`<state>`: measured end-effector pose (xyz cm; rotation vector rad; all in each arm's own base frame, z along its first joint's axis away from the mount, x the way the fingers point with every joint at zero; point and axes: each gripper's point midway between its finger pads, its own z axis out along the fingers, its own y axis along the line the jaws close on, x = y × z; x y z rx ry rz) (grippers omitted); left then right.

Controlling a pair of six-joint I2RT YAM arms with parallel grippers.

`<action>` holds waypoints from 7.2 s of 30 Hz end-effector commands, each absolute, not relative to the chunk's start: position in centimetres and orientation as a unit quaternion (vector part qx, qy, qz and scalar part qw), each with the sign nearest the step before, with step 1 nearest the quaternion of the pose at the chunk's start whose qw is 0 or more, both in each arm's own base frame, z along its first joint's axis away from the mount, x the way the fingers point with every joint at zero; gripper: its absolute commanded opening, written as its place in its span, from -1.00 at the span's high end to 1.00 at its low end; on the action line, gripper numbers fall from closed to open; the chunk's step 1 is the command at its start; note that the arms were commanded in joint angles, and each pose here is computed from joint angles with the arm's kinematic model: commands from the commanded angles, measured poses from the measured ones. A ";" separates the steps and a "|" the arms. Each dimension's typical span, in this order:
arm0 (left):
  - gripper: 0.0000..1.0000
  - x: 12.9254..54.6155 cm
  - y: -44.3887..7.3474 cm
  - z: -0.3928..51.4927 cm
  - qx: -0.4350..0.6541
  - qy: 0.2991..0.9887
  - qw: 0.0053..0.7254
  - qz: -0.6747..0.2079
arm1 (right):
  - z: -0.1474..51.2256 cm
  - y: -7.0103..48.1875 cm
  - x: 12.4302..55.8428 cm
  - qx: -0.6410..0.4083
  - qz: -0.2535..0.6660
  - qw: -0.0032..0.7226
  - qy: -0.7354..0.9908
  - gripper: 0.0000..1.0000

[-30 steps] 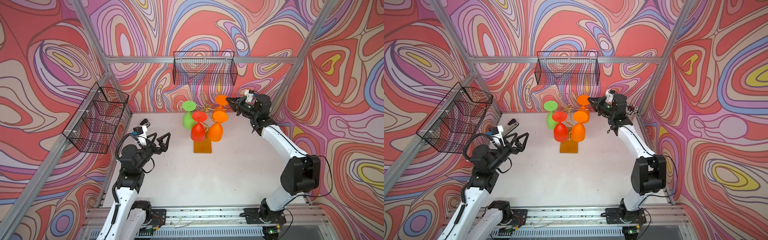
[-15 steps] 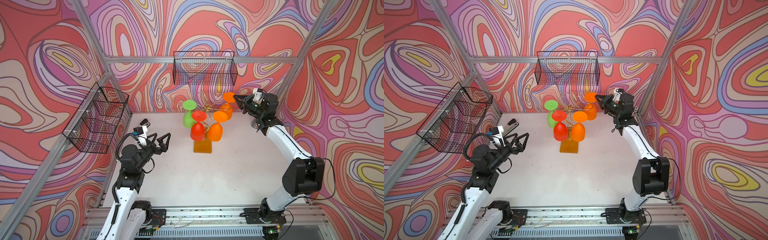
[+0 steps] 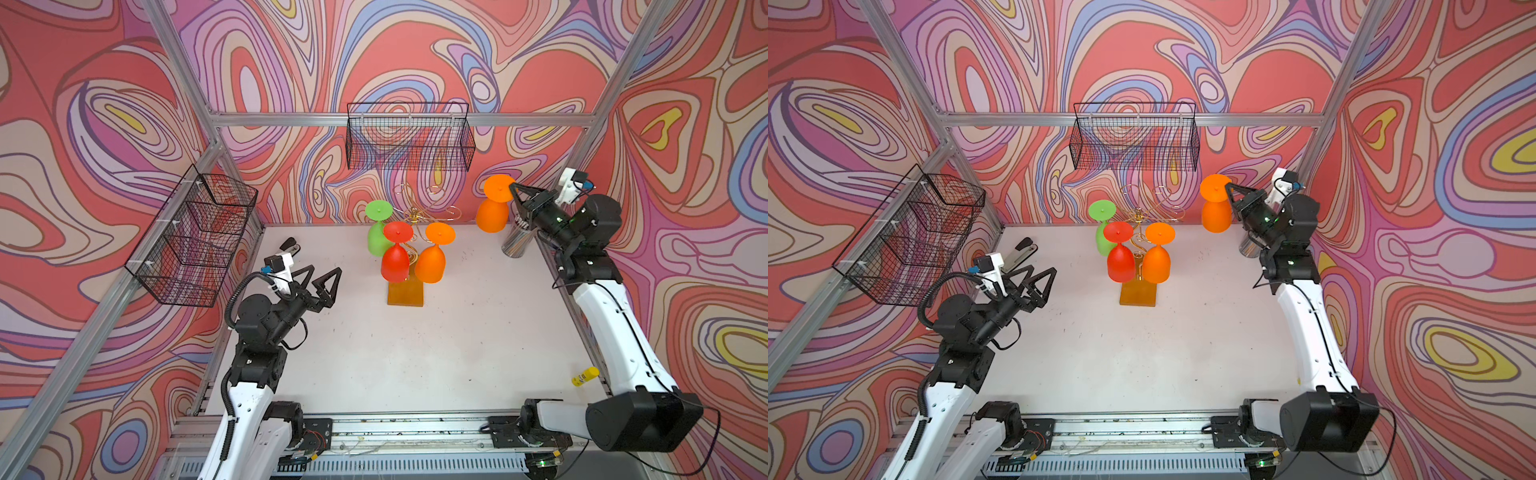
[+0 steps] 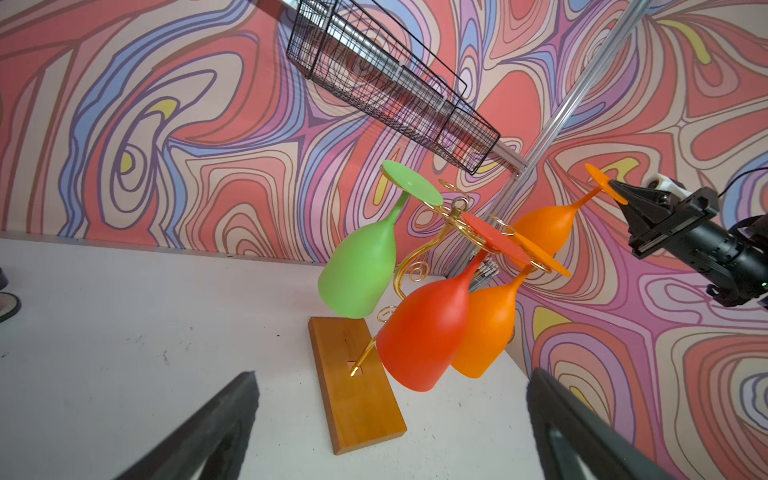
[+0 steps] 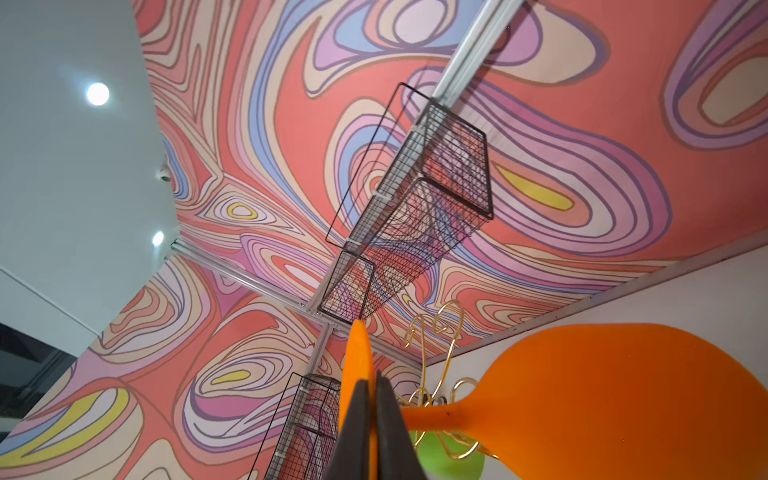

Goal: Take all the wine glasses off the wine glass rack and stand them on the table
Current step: 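Lift the orange glass off the rack with the right gripper while the left reaches, then grasp the orange glass bowl with the left gripper, then open the right gripper, then lower the orange glass toward the table with the left gripper while the right withdraws, then open the left gripper and lift it off the glass while the right reaches out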

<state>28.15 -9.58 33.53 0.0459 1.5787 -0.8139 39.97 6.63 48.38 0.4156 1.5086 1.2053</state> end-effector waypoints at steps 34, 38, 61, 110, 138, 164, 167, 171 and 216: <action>-0.84 28.5 -27.8 51.3 0.340 0.420 0.473 -0.696 | 63.5 16.7 21.8 -0.205 0.781 0.472 0.354 1.00; -0.85 29.6 -28.2 51.0 0.335 0.424 0.476 -0.694 | 62.6 17.3 22.0 -0.201 0.785 0.461 0.361 1.00; -0.65 27.1 -28.5 52.4 0.362 0.383 0.492 -0.693 | 59.0 18.5 25.1 -0.166 0.816 0.413 0.368 1.00; 1.00 17.4 -25.2 46.2 0.416 0.659 0.461 -0.425 | 49.4 6.0 32.8 0.123 0.220 0.655 0.712 -0.41; 1.00 17.2 -37.6 19.5 0.619 0.780 0.092 -0.005 | 41.3 -1.2 32.2 0.216 -0.006 0.616 0.757 -0.59; 1.00 18.4 -40.4 14.8 0.658 0.752 0.038 0.025 | 41.8 -4.0 30.3 0.251 -0.066 0.644 0.720 -0.73; 0.90 18.6 -40.1 14.4 0.660 0.750 0.027 0.036 | 41.9 -4.1 30.2 0.249 -0.071 0.643 0.721 -0.74; 0.69 19.0 -40.0 14.1 0.654 0.755 0.025 0.036 | 41.8 -3.9 30.4 0.243 -0.070 0.641 0.724 -0.74; -0.45 22.7 -19.3 45.7 0.181 0.716 0.622 -0.259 | 37.8 10.3 35.4 0.172 0.348 0.510 0.768 -0.67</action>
